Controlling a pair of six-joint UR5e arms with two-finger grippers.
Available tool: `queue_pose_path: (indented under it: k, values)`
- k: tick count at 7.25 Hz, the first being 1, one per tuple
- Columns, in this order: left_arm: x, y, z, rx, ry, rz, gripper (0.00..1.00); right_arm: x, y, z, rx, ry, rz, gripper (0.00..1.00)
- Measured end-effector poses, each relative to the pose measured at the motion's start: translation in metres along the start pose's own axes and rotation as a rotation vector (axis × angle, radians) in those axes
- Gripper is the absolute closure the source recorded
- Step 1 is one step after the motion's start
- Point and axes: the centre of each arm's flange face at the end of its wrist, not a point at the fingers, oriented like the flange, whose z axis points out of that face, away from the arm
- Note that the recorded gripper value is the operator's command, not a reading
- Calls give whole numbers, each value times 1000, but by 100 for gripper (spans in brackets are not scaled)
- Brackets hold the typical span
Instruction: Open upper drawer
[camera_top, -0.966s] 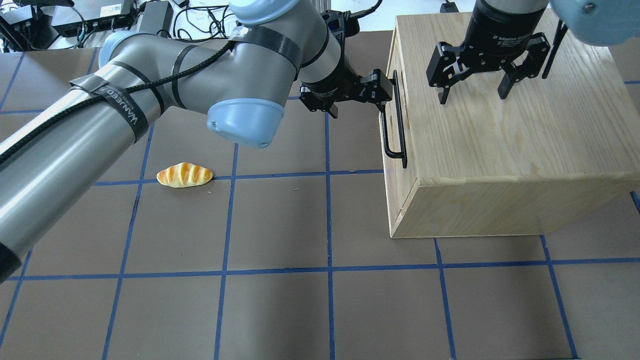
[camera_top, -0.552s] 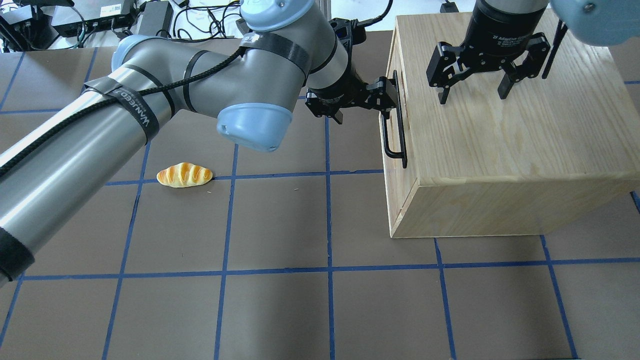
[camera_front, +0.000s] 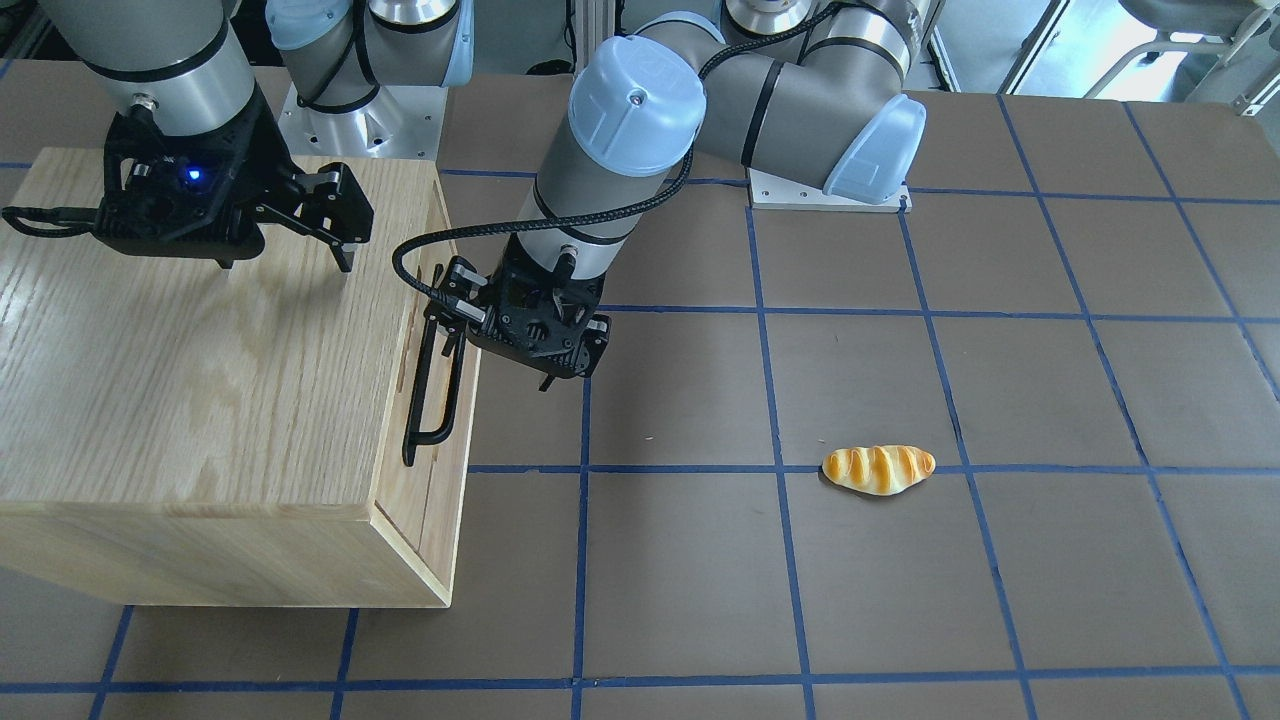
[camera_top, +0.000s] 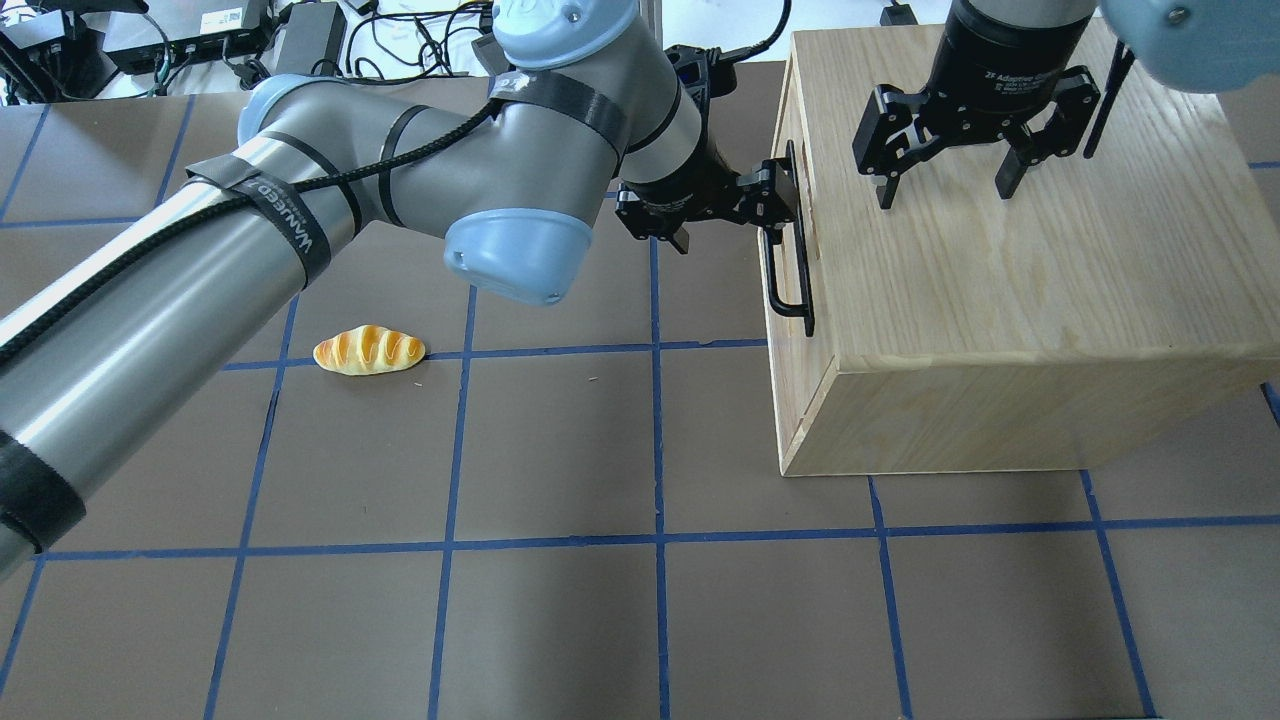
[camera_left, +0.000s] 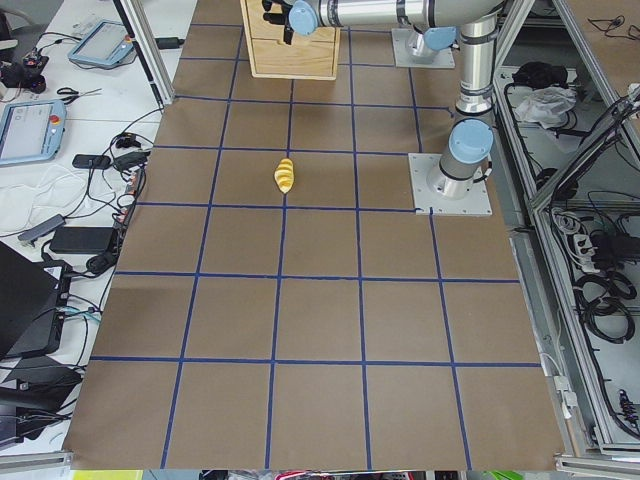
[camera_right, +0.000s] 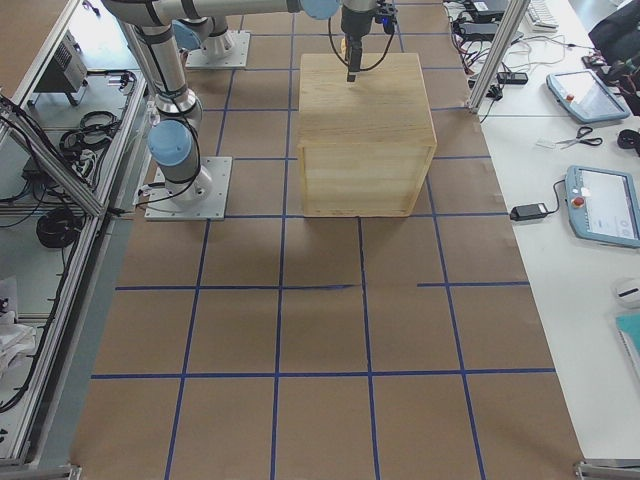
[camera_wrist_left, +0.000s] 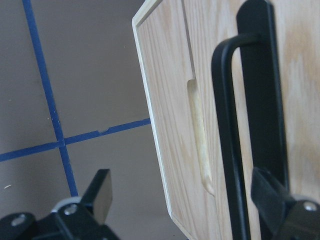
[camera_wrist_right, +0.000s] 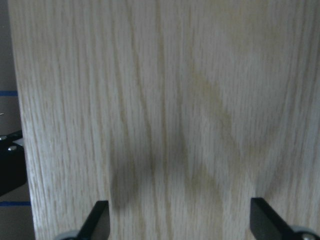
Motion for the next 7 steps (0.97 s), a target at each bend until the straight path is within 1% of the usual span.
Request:
queue_pose_path:
  k: [7]
  values:
    - [-3, -3, 9, -7, -12, 22, 0, 0, 0, 0, 0, 0, 0, 0]
